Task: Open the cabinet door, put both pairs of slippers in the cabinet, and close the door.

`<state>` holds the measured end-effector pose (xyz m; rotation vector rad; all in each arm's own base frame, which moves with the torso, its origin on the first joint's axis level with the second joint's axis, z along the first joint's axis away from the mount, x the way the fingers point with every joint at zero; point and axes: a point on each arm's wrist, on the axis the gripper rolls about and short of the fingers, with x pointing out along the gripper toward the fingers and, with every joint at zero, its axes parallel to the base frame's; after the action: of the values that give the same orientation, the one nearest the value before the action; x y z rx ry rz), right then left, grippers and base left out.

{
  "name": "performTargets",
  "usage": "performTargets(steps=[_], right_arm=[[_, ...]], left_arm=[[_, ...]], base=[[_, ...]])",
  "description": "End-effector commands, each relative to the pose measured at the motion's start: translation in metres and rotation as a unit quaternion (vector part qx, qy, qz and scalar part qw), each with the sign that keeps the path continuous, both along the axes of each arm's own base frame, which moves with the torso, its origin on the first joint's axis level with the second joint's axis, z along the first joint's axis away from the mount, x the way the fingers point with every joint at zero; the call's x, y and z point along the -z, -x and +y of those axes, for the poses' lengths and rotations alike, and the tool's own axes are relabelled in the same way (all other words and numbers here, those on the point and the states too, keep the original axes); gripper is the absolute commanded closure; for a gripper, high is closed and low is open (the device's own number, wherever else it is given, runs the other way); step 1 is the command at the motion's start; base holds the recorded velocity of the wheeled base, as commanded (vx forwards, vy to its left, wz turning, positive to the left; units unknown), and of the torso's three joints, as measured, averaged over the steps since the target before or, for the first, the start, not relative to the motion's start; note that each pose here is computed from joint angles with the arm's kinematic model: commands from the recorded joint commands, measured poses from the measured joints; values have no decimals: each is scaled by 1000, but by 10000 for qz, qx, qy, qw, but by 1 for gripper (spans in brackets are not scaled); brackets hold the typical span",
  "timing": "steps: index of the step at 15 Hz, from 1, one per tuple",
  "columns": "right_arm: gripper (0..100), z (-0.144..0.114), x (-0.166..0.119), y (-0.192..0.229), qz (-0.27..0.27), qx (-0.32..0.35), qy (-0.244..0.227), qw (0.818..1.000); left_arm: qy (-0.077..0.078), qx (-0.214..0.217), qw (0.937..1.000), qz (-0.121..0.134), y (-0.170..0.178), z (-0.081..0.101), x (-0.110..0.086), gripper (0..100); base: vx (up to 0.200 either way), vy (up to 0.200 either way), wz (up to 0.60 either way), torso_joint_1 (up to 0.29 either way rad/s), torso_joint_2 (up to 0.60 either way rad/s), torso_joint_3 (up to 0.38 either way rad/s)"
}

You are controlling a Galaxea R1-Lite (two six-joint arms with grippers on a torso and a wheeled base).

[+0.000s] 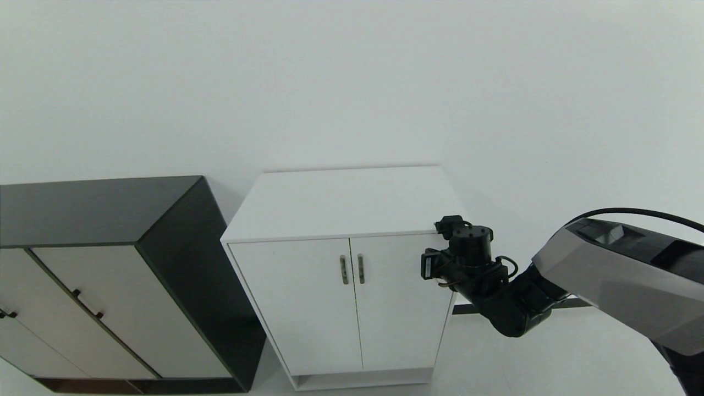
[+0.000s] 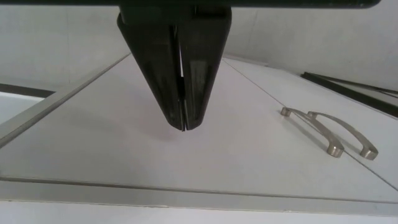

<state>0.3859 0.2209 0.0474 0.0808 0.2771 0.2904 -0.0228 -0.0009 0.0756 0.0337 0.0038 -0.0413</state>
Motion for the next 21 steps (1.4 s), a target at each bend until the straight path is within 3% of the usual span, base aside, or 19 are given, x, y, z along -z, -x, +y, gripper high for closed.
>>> performTargets(steps=[1,5,8,12,14,18,21], right_arm=[[100,-1,-7,8,-7,-30,-5,10000],[100,-2,-29,46,26,-267,16,9996],[100,-24,-45,89,4,-329,7,9995],[100,-60,-63,134,-64,125,126,9998],[100,-91,-75,166,-132,327,250,9991],[100,-150,-61,214,170,919,676,9933],[100,-178,-54,245,250,1255,901,9877]], left_arm=[[0,1,10000,1,0,0,0,100],[0,1,10000,1,0,0,0,100],[0,1,10000,1,0,0,0,100],[0,1,10000,1,0,0,0,100],[0,1,10000,1,0,0,0,100],[0,1,10000,1,0,0,0,100],[8,1,10000,1,0,0,0,100]], base=[[0,0,0,0,0,0],[0,0,0,0,0,0],[0,0,0,0,0,0],[0,0,0,0,0,0],[0,0,0,0,0,0],[0,0,0,0,0,0],[0,0,0,0,0,0]])
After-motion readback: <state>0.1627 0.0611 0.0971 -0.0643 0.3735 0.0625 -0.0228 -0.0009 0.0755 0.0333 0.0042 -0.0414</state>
